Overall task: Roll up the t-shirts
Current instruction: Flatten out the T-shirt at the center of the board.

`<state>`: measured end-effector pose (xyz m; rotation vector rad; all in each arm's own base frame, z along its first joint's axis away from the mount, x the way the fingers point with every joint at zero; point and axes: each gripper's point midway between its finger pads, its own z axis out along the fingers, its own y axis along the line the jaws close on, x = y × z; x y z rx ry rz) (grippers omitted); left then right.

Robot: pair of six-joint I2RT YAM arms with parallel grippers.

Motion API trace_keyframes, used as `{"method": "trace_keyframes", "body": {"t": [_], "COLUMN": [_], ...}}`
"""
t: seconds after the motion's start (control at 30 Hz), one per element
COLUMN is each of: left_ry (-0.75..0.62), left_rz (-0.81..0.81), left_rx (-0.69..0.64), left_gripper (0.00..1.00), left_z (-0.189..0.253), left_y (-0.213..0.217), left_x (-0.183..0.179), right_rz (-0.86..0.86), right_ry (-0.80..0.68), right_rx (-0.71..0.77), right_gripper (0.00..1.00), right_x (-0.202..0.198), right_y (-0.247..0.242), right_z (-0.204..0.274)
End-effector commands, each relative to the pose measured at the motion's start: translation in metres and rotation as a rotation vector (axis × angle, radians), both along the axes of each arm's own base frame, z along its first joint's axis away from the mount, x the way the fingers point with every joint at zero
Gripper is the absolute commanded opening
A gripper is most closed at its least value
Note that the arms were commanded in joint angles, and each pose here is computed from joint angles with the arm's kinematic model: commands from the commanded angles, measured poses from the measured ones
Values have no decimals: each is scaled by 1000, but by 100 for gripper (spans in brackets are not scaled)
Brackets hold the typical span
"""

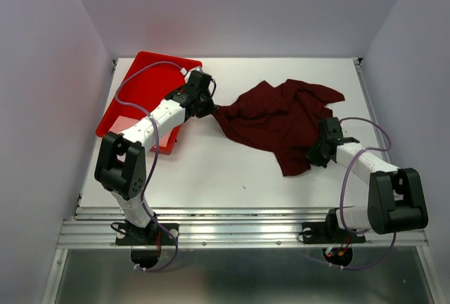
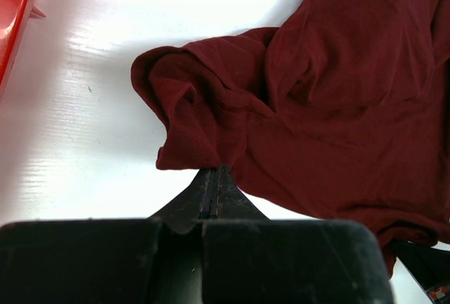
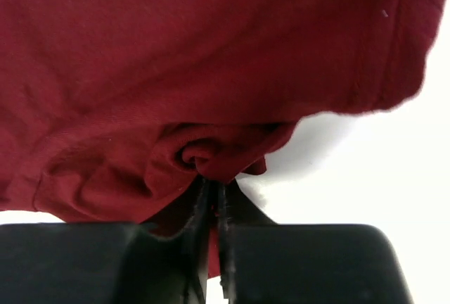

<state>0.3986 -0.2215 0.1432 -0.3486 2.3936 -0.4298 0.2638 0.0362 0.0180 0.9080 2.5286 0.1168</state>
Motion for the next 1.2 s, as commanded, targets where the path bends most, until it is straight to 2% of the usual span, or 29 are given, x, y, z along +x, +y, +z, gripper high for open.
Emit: {"method": "trace_keyframes", "body": {"t": [0.0,0.07,0.17,0.2,0.3,0.4,0.5,0.53,0.57,0.6,0.8,0.9,1.03,1.17], "left_ry": [-61,-65,-82,-105,-101,-219,-326,-386,-426,-494,-672,-746,-776,-815], "left_rz": [6,3,-9,-29,-84,-132,-177,-203,-221,-222,-282,-293,-297,-288], "left_rx": [2,3,8,13,39,41,-27,-63,-73,-96,-262,-353,-455,-495], "left_gripper": [0,0,0,0,0,0,0,0,0,0,0,0,0,0], "left_z": [25,27,37,48,60,119,169,198,216,250,343,378,402,419], "left_y": [3,4,3,1,-3,-8,-12,-16,-16,-14,-5,11,22,29], "left_x": [5,5,8,12,14,29,33,32,32,31,11,-1,-15,-30], "right_rz": [8,9,-4,-21,-61,-147,-179,-199,-217,-218,-227,-222,-184,-162], "right_ry": [-66,-84,-183,-278,-399,-613,-729,-766,-850,-882,-1141,-1221,-1321,-1321], "right_rx": [-13,-5,-10,-21,-63,-149,-208,-232,-233,-254,-288,-305,-301,-302], "right_gripper": [1,1,1,1,1,1,1,1,1,1,1,1,1,1], "right_x": [16,16,25,36,44,58,60,60,58,56,22,2,-25,-34], "right_y": [-2,-1,-4,-7,-18,-41,-53,-59,-62,-65,-72,-75,-70,-69], "right_z": [10,20,58,90,141,237,296,315,355,373,494,528,568,571]}}
